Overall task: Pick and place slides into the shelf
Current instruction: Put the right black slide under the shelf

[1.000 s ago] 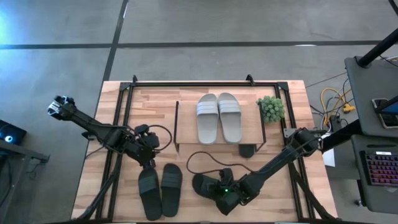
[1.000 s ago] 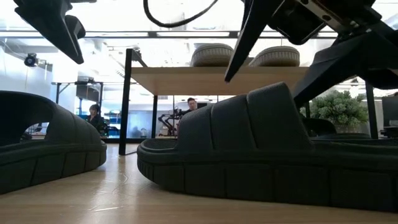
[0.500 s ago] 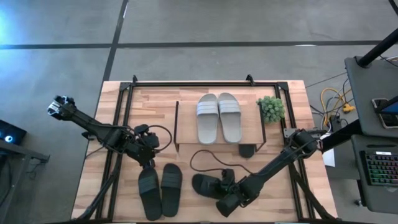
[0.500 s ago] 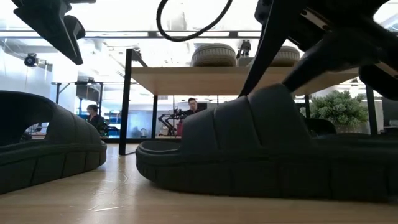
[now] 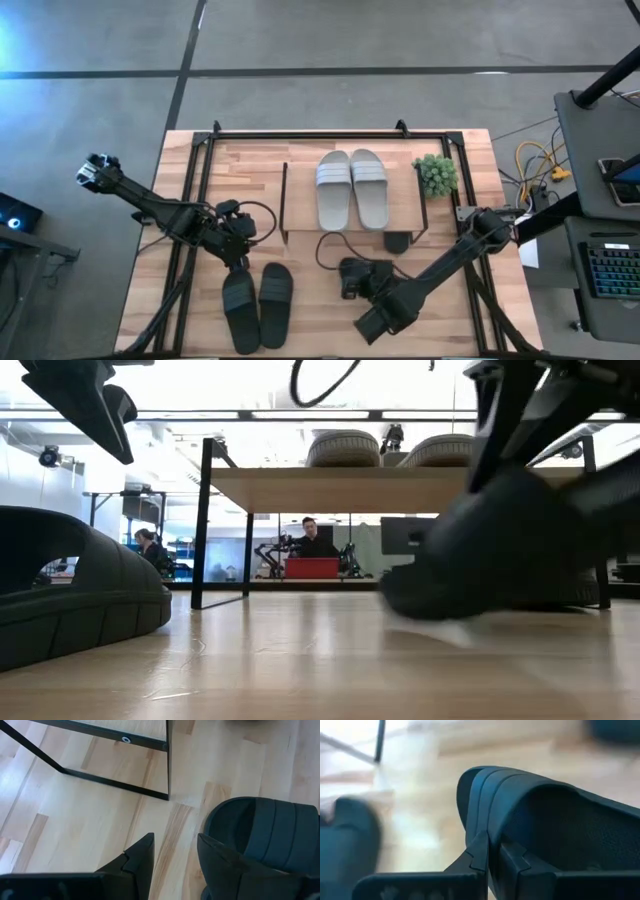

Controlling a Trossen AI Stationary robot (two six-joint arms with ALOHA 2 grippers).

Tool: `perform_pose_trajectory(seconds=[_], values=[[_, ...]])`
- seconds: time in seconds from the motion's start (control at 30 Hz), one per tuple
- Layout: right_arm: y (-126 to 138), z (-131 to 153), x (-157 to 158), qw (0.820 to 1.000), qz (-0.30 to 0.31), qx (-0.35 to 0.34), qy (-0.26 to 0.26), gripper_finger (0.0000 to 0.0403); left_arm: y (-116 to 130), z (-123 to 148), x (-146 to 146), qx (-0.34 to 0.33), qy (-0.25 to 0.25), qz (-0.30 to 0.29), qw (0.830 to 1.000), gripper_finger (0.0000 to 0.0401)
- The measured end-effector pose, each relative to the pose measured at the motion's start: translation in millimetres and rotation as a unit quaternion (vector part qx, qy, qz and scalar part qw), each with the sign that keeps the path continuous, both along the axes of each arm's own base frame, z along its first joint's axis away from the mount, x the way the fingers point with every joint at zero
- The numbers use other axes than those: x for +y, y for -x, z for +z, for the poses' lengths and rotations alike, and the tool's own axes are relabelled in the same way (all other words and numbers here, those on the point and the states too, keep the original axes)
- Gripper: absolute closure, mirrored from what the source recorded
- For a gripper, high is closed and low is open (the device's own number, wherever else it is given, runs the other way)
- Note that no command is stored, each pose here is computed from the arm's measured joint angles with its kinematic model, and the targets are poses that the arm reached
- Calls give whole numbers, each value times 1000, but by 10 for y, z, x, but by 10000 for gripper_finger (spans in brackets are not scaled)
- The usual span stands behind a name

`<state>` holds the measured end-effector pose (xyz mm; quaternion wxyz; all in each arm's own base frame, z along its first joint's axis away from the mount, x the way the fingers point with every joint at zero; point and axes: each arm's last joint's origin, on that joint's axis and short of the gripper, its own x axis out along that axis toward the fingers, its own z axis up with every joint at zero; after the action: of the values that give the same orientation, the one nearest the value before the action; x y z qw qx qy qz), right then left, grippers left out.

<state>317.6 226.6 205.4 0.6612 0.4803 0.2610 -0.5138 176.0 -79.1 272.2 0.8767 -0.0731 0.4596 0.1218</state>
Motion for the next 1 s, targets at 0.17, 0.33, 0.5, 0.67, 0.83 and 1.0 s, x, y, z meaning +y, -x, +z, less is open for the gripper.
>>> perform_pose_trajectory(seconds=[0.17, 0.33, 0.5, 0.67, 0.83, 1.0], values=[[74, 37, -69, 998, -4, 58, 17, 390, 0, 0, 0, 0, 0, 0, 1000, 266], [80, -70, -47, 998, -7, 62, -14, 390, -1, 1, 1, -1, -2, 1, 1000, 266], [93, -93, -45, 996, 11, 85, -25, 372, -1, 1, 2, -2, -3, 1, 1000, 266], [112, -116, -35, 992, 29, 117, -47, 304, 0, -2, 3, -1, -3, 2, 1000, 266], [120, -121, -28, 988, 36, 134, -62, 235, -1, -2, 3, -1, -4, 2, 1000, 266], [163, -108, -38, 979, 64, 180, -76, 201, -1, -2, 3, -2, -3, 2, 1000, 266]])
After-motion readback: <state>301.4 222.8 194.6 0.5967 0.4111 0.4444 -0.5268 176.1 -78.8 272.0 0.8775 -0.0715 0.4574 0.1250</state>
